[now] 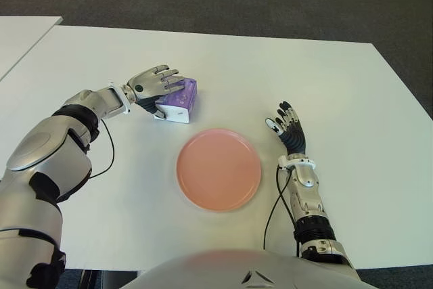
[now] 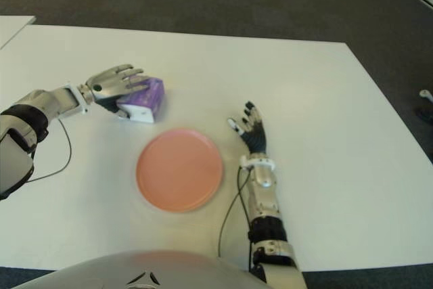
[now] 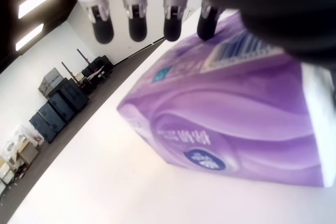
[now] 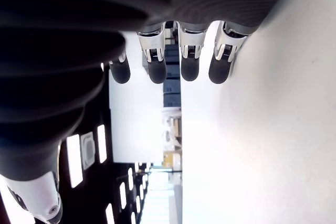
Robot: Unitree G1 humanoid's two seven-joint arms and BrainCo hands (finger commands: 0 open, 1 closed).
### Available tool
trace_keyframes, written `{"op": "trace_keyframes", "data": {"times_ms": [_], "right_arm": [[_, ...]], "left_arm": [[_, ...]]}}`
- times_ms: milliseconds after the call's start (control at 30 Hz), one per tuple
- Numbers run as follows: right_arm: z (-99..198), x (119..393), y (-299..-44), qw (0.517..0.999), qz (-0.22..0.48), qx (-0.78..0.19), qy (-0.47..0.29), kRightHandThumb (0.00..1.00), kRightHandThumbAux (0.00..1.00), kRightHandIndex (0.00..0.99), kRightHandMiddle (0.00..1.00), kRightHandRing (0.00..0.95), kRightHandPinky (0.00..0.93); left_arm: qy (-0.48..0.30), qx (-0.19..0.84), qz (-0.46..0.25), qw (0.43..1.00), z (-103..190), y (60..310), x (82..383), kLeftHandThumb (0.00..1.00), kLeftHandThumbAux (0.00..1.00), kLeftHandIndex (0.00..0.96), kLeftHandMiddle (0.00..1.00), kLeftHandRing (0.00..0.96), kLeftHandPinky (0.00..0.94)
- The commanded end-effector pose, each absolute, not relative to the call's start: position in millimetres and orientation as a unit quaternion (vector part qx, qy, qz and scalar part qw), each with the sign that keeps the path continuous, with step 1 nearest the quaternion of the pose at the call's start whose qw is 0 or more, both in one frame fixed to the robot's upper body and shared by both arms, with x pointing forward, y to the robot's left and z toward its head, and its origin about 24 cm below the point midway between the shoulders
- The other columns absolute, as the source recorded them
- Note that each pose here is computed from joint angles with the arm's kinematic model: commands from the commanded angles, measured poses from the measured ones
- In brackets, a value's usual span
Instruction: Put the tissue paper into the plate.
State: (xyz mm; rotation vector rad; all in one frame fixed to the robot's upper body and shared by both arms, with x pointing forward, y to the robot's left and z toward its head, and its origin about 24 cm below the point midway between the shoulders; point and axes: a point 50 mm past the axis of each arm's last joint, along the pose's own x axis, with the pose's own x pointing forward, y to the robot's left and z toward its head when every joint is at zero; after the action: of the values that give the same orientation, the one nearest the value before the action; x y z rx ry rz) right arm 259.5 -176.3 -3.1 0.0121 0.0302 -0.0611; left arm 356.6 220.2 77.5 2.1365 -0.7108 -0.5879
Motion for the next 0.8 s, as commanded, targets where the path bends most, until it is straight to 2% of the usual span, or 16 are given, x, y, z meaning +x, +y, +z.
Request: {"op": "trace_keyframes", "data": {"times_ms": [33, 800], "right_arm": [[-32.9, 241.4, -178.7, 0.994, -0.040, 0.020, 0.101, 0.075, 0.668, 0.000, 0.004, 0.000, 0.000], [-32.9, 239.3, -180.7, 0.994, -0.039, 0.016, 0.103, 0.064, 0.661, 0.000, 0.007, 0.000, 0.000]], "left_arm": [[-0.273, 0.843, -0.244, 0.393, 71.4, 219.2, 354.9, 0.000, 0.286, 0.000, 0.000, 0.000, 0.000], [-0.259, 0.825, -0.258, 0.431, 65.9, 214.2, 352.5, 0.013, 0.311, 0.000, 0.000, 0.000, 0.000]]}}
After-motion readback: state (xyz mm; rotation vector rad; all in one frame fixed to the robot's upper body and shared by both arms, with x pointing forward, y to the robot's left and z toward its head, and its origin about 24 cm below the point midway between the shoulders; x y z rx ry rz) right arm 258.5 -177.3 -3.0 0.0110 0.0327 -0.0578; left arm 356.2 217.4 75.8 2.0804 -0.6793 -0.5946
